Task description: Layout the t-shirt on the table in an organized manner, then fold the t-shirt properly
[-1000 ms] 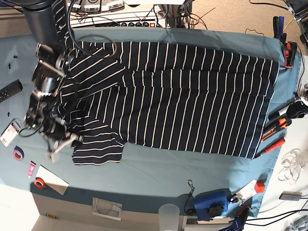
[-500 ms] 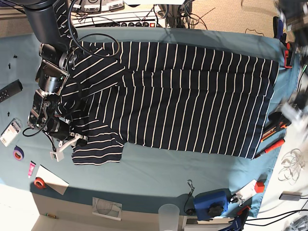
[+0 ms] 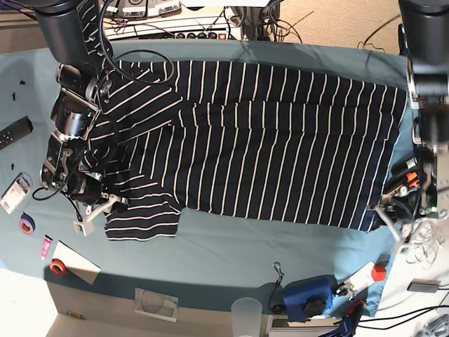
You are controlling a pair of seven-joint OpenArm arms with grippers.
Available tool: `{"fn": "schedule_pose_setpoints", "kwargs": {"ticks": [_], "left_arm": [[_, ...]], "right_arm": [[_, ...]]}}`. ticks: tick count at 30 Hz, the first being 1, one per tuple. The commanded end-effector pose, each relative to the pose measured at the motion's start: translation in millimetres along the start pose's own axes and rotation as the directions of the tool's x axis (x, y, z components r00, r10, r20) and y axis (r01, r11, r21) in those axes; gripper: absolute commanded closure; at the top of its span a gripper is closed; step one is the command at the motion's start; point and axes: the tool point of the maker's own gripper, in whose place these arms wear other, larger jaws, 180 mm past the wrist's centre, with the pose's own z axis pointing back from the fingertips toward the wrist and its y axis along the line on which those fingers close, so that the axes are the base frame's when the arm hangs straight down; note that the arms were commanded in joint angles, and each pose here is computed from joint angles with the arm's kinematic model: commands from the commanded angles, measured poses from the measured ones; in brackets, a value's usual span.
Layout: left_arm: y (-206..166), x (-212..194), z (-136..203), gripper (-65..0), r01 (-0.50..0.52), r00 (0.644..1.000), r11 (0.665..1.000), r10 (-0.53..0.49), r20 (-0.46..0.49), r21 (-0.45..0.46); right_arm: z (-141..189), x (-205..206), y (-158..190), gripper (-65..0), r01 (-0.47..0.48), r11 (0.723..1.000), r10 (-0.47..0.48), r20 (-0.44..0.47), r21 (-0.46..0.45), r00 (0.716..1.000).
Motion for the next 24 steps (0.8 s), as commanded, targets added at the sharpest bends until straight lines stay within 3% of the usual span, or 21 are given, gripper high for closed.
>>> {"fn": "schedule_pose_setpoints", "kwargs": {"ticks": [1, 7, 11, 14, 19, 24], "left_arm": [[13, 31, 12, -22.6, -0.008, 0.997, 1.0, 0.007, 0.074, 0.007], [3, 28, -2, -22.6, -0.055, 0.997, 0.997, 0.057, 0.042, -0.055], [-22, 30, -16, -21.3, -0.028, 0.998, 0.997, 0.032, 0.052, -0.075], [-28, 22, -27, -20.1, -0.002, 1.0, 1.0, 0.002, 0.009, -0.006], [-15, 22, -30, -20.2, -0.076, 0.997, 0.993, 0.075, 0.013, 0.091], [-4, 17, -28, -20.2, -0.032, 0.999, 0.99, 0.034, -0.01, 0.138]], "right_arm": [[7, 16, -2, -17.1, -0.018, 1.0, 0.018, 0.02, -0.01, 1.0], [7, 21, 3, -17.1, 0.003, 1.0, -0.004, 0.047, 0.017, 0.999], [7, 22, 5, -17.1, 0.014, 0.999, -0.015, 0.051, 0.031, 0.999], [7, 16, 5, -17.1, 0.013, 0.999, -0.014, 0.019, 0.031, 1.0], [7, 9, 4, -17.1, 0.013, 1.0, -0.013, -0.02, 0.028, 1.0], [12, 11, -3, -17.1, 0.012, 1.0, -0.012, -0.016, 0.015, 1.0]]}}
